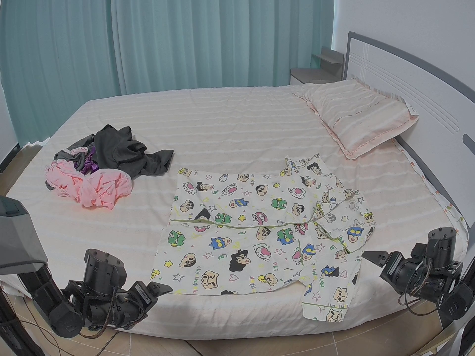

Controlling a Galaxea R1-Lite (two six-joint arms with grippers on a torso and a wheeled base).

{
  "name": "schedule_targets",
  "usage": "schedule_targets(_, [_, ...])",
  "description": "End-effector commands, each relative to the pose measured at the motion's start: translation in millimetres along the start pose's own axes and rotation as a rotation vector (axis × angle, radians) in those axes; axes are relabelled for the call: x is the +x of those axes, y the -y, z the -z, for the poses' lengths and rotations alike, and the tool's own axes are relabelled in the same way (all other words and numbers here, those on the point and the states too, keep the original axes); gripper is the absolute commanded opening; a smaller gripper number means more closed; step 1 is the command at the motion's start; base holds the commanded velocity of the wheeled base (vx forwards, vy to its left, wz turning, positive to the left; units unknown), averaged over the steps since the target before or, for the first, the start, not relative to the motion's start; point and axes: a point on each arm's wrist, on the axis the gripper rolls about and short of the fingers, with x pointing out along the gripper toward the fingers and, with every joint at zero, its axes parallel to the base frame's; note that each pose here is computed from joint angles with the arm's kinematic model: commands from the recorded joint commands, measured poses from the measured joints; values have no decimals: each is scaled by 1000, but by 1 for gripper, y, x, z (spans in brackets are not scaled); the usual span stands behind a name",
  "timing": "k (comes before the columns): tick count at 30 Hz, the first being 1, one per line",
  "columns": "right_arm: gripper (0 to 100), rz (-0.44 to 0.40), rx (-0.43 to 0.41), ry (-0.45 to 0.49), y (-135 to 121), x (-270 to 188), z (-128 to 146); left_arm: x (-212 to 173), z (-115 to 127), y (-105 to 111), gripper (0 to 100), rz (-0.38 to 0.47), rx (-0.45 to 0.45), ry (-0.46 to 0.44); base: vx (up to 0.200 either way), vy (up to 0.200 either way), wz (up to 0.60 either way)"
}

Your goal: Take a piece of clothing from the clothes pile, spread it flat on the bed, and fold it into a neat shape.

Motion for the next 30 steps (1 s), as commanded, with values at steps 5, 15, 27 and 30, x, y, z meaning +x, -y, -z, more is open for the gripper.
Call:
schedule_targets(5, [100, 15, -2, -15, 3, -2, 3, 0, 4, 2, 100, 6, 15, -13, 0, 0, 0])
schedule_targets(15, [100, 18, -11, -12, 2, -2, 5, -2, 4, 4, 100, 20, -6, -7, 0, 0, 0])
schedule_targets(27, [100, 28, -14, -15, 2, -1, 7, -2, 6, 4, 100, 18, 0, -14, 0, -150, 0])
schedule_targets(30, [100, 28, -14, -15, 2, -1, 7, -1, 6, 4, 100, 14, 0, -13, 0, 0, 0])
